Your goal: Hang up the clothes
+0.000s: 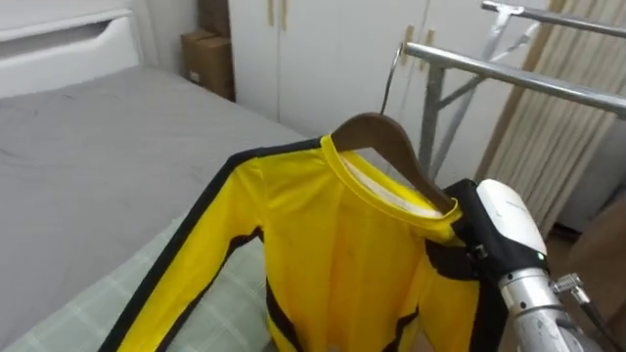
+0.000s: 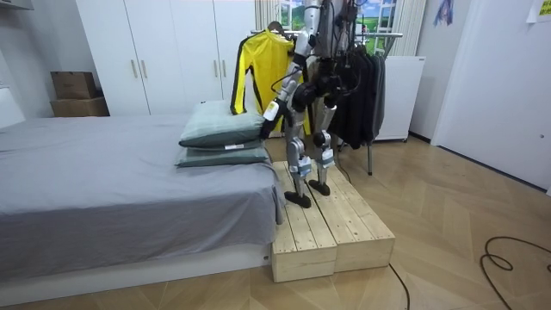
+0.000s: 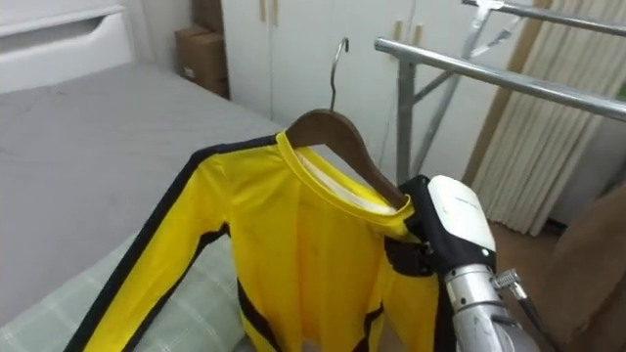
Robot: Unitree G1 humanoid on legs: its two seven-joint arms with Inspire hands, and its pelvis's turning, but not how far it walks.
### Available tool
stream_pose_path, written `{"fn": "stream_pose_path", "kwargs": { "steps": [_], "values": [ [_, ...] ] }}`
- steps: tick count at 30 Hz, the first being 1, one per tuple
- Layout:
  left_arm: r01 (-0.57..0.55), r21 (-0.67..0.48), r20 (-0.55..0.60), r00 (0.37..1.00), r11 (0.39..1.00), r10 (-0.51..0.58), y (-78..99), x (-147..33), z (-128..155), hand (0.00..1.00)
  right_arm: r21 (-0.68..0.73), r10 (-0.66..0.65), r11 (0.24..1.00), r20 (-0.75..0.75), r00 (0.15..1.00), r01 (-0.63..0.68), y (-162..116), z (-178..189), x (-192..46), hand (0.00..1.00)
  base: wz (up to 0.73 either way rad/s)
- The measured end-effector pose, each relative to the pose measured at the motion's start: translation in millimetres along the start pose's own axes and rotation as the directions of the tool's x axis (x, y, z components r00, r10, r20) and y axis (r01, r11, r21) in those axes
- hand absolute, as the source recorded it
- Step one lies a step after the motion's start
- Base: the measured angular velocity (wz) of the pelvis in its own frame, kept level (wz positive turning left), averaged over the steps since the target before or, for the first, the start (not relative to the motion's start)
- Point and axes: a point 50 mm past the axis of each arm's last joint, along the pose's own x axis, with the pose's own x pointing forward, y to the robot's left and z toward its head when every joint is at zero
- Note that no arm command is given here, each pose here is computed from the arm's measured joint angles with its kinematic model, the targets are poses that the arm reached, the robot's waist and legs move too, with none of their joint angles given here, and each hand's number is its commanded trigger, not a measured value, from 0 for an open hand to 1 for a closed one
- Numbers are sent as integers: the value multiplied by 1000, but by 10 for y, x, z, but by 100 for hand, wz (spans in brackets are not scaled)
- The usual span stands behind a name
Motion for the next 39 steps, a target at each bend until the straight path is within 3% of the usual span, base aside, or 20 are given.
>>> {"fn": "stream_pose_path", "kwargs": {
  "steps": [7,20,33,39],
  "values": [
    [16,11,-32,999,1000,-15,-50,-18,-95,0,5,-39,999,53,998,39,-89,120,39,100,-49],
    [0,45,-38,999,999,2,13,8,19,0,18,-34,999,13,999,34,-76,62,29,100,-27],
    [-23,5,-57,998,1000,23,66,12,-22,0,-15,-83,996,27,996,84,-293,38,41,100,-1],
    [-28,17,-63,998,999,29,75,11,-53,0,-11,-14,1000,18,1000,14,-296,9,19,100,0]
  ]
}}
